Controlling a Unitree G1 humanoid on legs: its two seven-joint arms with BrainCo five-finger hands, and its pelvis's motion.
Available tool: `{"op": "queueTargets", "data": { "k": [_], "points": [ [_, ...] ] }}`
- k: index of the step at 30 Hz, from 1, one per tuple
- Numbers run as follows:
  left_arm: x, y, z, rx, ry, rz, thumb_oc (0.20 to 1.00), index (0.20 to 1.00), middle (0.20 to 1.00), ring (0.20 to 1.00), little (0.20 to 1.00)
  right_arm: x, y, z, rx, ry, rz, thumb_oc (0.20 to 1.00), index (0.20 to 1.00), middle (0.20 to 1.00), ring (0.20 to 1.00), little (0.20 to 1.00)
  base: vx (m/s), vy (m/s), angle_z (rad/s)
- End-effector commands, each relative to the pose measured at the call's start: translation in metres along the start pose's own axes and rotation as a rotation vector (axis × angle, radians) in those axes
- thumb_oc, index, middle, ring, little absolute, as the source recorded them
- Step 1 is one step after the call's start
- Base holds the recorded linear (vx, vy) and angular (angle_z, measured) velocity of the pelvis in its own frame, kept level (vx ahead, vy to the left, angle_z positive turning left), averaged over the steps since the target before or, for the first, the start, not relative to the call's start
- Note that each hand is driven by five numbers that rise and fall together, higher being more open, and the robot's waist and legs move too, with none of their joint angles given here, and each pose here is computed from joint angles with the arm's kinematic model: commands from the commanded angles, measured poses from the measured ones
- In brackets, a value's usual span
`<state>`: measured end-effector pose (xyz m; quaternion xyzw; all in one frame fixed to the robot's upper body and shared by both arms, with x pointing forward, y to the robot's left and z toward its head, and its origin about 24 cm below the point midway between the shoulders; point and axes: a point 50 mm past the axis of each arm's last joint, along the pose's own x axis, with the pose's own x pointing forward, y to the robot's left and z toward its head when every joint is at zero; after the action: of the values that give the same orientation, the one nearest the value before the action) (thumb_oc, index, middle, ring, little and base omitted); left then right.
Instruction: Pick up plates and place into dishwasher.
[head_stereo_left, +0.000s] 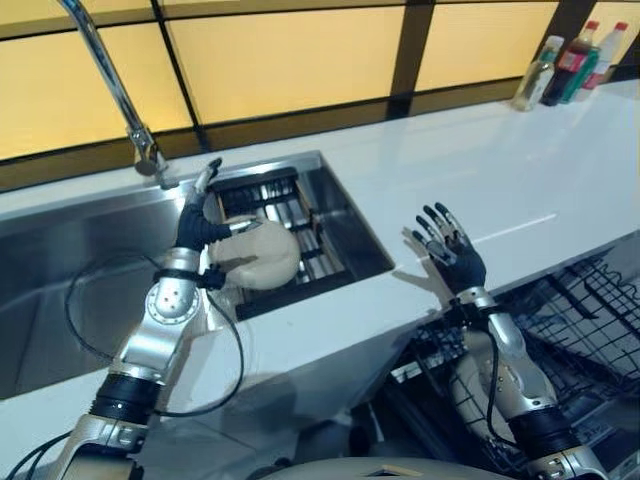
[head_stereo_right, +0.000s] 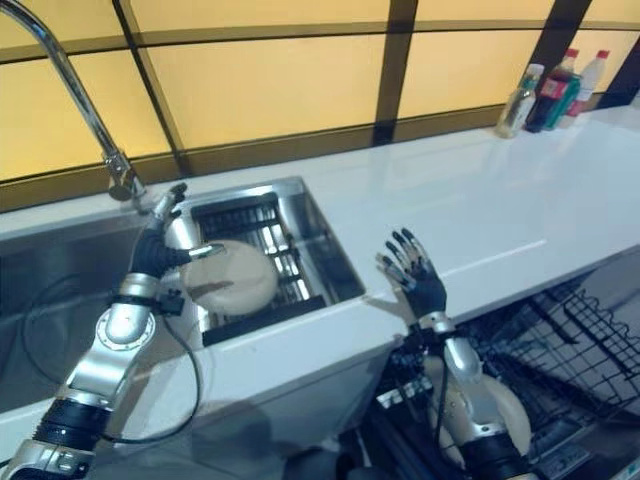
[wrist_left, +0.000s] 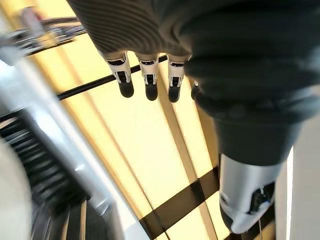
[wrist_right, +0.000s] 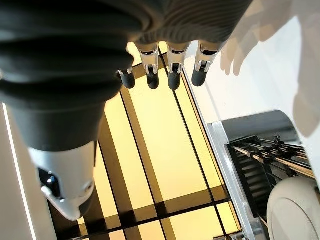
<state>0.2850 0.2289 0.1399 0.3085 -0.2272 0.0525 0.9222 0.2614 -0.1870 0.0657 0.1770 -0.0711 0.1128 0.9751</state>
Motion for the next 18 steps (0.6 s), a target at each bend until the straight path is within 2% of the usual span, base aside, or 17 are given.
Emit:
{"op": "queueTargets", "data": {
  "k": [1,4,6,8,13,15,18],
  "points": [
    [0.022,0.042,0.012,0.326,-0.169,0.12,1.0,1.0,1.0,1.0,1.0,0.005,-0.004,0.017,-0.003,-0.083,0.02,1.0,1.0,1.0,1.0,1.0,0.06,0.0,-0.01],
    [0.016,0.076,-0.012,0.512,-0.096,0.196,1.0,1.0,1.0,1.0,1.0,0.002,-0.007,0.019,-0.011,-0.075,0.015,1.0,1.0,1.0,1.0,1.0,0.05,0.009,-0.04],
    [0.004,0.088,-0.031,0.509,0.029,0.251,1.0,1.0,1.0,1.0,1.0,-0.002,-0.008,0.018,-0.015,-0.069,0.008,1.0,1.0,1.0,1.0,1.0,0.04,0.015,-0.02],
    [-0.01,0.092,-0.05,0.392,0.177,0.3,1.0,1.0,1.0,1.0,1.0,-0.005,-0.009,0.017,-0.014,-0.065,-0.005,1.0,1.0,1.0,1.0,1.0,0.04,0.018,0.02],
    [-0.037,0.061,-0.086,0.032,0.508,0.343,1.0,1.0,1.0,1.0,1.0,-0.002,-0.008,0.014,-0.009,-0.062,-0.02,1.0,1.0,1.0,1.0,1.0,0.04,0.009,0.04],
    [-0.05,0.036,-0.101,-0.159,0.659,0.294,1.0,1.0,1.0,1.0,1.0,0.001,-0.006,0.014,-0.008,-0.061,-0.019,1.0,1.0,1.0,1.0,1.0,0.0,0.0,0.0],
    [-0.062,0.001,-0.109,-0.354,0.786,0.204,1.0,1.0,1.0,1.0,1.0,0.003,-0.005,0.015,-0.003,-0.064,-0.017,1.0,1.0,1.0,1.0,1.0,0.01,-0.005,0.03]
  ]
}}
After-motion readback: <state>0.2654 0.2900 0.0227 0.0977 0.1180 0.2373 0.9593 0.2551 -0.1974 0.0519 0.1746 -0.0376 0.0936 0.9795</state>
